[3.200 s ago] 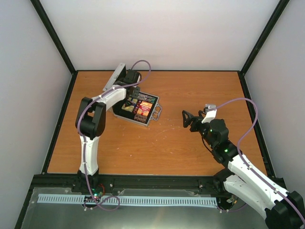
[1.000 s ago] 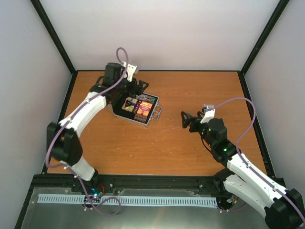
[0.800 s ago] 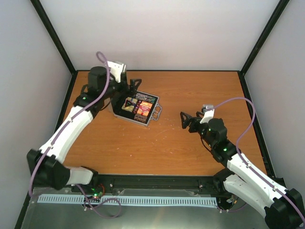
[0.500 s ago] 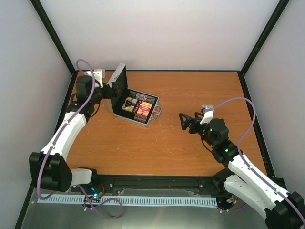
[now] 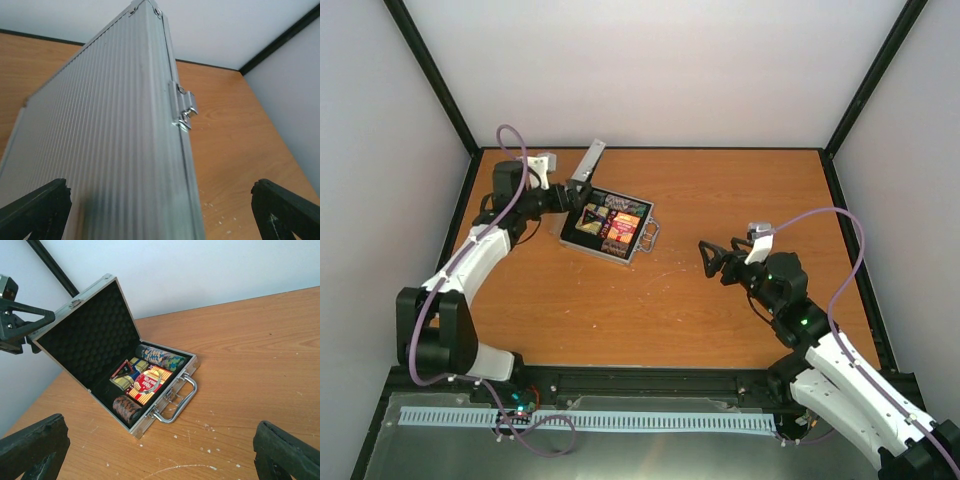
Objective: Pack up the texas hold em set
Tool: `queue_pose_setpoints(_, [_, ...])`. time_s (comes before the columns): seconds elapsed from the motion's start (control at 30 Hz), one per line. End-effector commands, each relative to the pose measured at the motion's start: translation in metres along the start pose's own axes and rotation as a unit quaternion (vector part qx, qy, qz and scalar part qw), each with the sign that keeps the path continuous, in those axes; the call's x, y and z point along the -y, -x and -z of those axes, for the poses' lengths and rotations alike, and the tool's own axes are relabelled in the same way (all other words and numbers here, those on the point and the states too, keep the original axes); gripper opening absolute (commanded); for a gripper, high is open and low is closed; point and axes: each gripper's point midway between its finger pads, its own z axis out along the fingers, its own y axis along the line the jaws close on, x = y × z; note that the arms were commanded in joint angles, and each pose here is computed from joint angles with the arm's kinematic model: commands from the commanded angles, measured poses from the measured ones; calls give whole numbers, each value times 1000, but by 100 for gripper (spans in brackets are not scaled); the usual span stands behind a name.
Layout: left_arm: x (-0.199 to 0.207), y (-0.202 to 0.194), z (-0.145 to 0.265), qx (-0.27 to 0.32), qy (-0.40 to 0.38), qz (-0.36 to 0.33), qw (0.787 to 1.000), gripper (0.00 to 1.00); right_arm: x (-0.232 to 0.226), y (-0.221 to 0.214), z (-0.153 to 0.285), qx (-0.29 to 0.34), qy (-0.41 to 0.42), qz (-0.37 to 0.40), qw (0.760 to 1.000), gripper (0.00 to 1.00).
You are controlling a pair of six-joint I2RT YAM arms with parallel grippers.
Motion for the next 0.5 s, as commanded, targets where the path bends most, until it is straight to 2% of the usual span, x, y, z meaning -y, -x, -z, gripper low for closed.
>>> queue_pose_setpoints(0.0, [22, -9, -5, -14, -71, -2, 997, 100, -8, 11, 3, 4, 13, -1, 1000, 100])
queue_pose_setpoints(0.1, [24, -33, -20, -45, -35, -16, 998, 100, -8, 10, 0, -3, 12, -1, 1000, 100])
queue_pose_setpoints(0.17, [40, -51, -34, -67, -13, -46, 997, 100, -8, 10, -2, -7, 9, -4, 1000, 100])
queue_pose_setpoints(0.37, [114, -113, -54, -135, -107, -76, 982, 100, -7, 9, -2, -8, 7, -14, 1000, 100])
queue_pose_setpoints(0.47, [125, -111, -44, -133, -116, -93, 980, 100, -4, 8, -3, -7, 0, -11, 1000, 100])
